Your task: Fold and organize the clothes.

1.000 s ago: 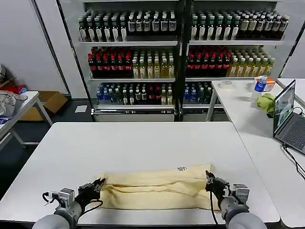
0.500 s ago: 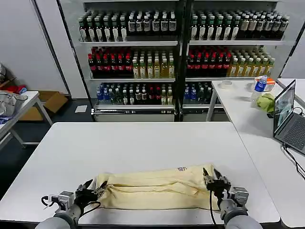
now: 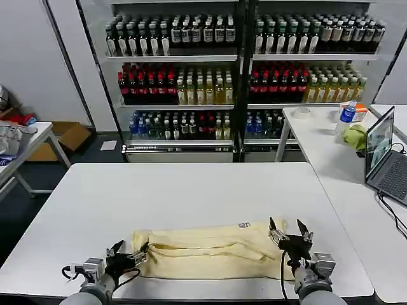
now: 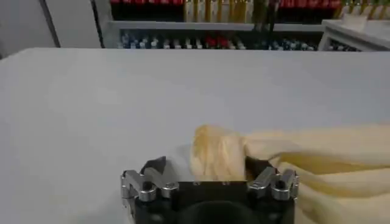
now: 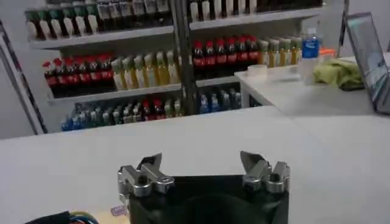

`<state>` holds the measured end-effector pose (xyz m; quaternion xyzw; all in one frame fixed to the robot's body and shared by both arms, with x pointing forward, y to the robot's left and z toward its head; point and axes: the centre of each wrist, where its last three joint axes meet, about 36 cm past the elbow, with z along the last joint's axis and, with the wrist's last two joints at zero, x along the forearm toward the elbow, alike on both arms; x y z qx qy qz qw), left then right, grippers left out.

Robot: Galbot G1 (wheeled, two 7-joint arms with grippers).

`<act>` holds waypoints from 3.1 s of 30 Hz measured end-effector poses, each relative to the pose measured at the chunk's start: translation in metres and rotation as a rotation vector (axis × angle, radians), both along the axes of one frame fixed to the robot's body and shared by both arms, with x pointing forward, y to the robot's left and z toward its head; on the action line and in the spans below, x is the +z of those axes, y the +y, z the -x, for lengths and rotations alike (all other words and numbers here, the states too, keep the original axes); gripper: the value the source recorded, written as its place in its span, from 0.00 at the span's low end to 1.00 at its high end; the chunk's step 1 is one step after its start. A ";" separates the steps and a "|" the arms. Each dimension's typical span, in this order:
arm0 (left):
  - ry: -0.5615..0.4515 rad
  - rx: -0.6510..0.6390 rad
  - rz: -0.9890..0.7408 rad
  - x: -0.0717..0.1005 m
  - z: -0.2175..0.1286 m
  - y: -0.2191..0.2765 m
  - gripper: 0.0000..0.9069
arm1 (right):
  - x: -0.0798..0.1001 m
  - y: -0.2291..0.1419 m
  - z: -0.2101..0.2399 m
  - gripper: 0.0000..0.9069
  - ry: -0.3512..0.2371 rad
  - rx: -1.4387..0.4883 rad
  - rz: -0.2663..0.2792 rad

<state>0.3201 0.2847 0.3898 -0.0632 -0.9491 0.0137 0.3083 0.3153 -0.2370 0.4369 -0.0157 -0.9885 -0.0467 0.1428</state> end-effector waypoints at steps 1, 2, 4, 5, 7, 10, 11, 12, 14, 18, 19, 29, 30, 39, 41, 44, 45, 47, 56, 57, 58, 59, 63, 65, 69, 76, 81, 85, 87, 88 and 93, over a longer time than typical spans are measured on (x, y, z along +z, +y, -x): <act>0.000 0.000 0.008 0.000 0.001 -0.001 0.02 | 0.000 0.000 0.000 1.00 -0.003 -0.001 -0.001; 0.000 0.000 0.017 -0.001 0.002 -0.002 0.01 | 0.000 0.001 0.000 1.00 -0.004 -0.002 -0.002; 0.001 -0.001 0.036 -0.001 0.005 -0.004 0.01 | -0.001 0.001 0.001 1.00 -0.007 -0.004 -0.003; 0.002 -0.003 0.047 -0.001 0.007 -0.005 0.01 | 0.000 0.001 0.002 1.00 -0.009 -0.004 -0.003; 0.004 -0.006 0.064 -0.001 0.010 -0.007 0.01 | 0.000 0.001 0.003 1.00 -0.012 -0.005 -0.003; 0.011 -0.009 0.094 -0.003 0.014 -0.010 0.01 | 0.001 0.000 0.003 1.00 -0.018 -0.011 -0.002; 0.015 -0.008 0.106 -0.003 0.015 -0.010 0.02 | 0.001 0.000 0.004 1.00 -0.019 -0.013 -0.002; 0.018 -0.006 0.114 -0.004 0.016 -0.011 0.01 | 0.002 -0.001 0.004 1.00 -0.021 -0.017 -0.002; 0.023 -0.001 0.133 -0.004 0.017 -0.011 0.01 | 0.003 -0.001 0.005 1.00 -0.023 -0.021 -0.002; 0.030 0.014 0.160 -0.005 0.017 -0.008 0.01 | 0.005 -0.002 0.007 1.00 -0.026 -0.027 -0.004; 0.032 0.019 0.167 -0.005 0.016 -0.007 0.01 | 0.005 -0.002 0.008 1.00 -0.026 -0.029 -0.005; 0.055 0.065 0.246 0.001 0.013 0.003 0.01 | 0.012 -0.004 0.007 1.00 -0.034 -0.039 -0.022; 0.058 0.070 0.254 0.002 0.013 0.004 0.01 | 0.012 -0.004 0.007 1.00 -0.035 -0.039 -0.024; 0.068 0.139 0.320 0.021 0.011 0.031 0.01 | 0.015 -0.005 0.002 1.00 -0.036 -0.038 -0.043; 0.061 0.162 0.331 0.027 0.009 0.041 0.02 | 0.015 -0.005 0.001 1.00 -0.036 -0.036 -0.046; 0.041 0.196 0.340 0.036 0.004 0.060 0.02 | 0.015 -0.005 -0.002 1.00 -0.036 -0.033 -0.050; 0.035 0.207 0.343 0.039 0.003 0.066 0.01 | 0.014 -0.005 -0.003 1.00 -0.035 -0.033 -0.050; 0.019 0.229 0.342 0.046 -0.001 0.082 0.01 | 0.014 -0.006 -0.005 1.00 -0.036 -0.031 -0.051; -0.054 0.299 0.304 0.077 -0.019 0.143 0.02 | 0.016 -0.007 -0.012 1.00 -0.040 -0.030 -0.051; -0.058 0.301 0.305 0.079 -0.020 0.146 0.02 | 0.016 -0.007 -0.013 1.00 -0.040 -0.030 -0.051; -0.061 0.302 0.307 0.082 -0.021 0.147 0.02 | 0.017 -0.007 -0.013 1.00 -0.039 -0.030 -0.050; -0.065 0.302 0.311 0.085 -0.022 0.148 0.02 | 0.017 -0.007 -0.013 1.00 -0.039 -0.028 -0.049; -0.087 0.283 0.335 0.097 -0.023 0.142 0.02 | 0.017 -0.007 -0.015 1.00 -0.036 -0.026 -0.043; -0.095 0.262 0.356 0.102 -0.024 0.134 0.02 | 0.018 -0.007 -0.015 1.00 -0.035 -0.026 -0.042; -0.101 0.214 0.412 0.110 -0.023 0.111 0.02 | 0.019 -0.007 -0.014 1.00 -0.032 -0.023 -0.039; -0.080 0.127 0.525 0.114 -0.019 0.065 0.01 | 0.022 -0.009 -0.012 1.00 -0.035 -0.019 -0.028; -0.062 0.084 0.583 0.112 -0.019 0.036 0.02 | 0.022 -0.009 -0.013 1.00 -0.038 -0.015 -0.024; -0.048 0.058 0.621 0.108 -0.021 0.015 0.02 | 0.022 -0.008 -0.014 1.00 -0.040 -0.011 -0.024; -0.038 0.046 0.637 0.105 -0.022 0.004 0.02 | 0.023 -0.007 -0.014 1.00 -0.041 -0.007 -0.022; -0.032 0.038 0.647 0.103 -0.023 -0.001 0.02 | 0.023 -0.007 -0.014 1.00 -0.041 -0.005 -0.021; -0.011 0.005 0.674 0.096 -0.024 -0.028 0.02 | 0.023 -0.007 -0.014 1.00 -0.043 0.000 -0.017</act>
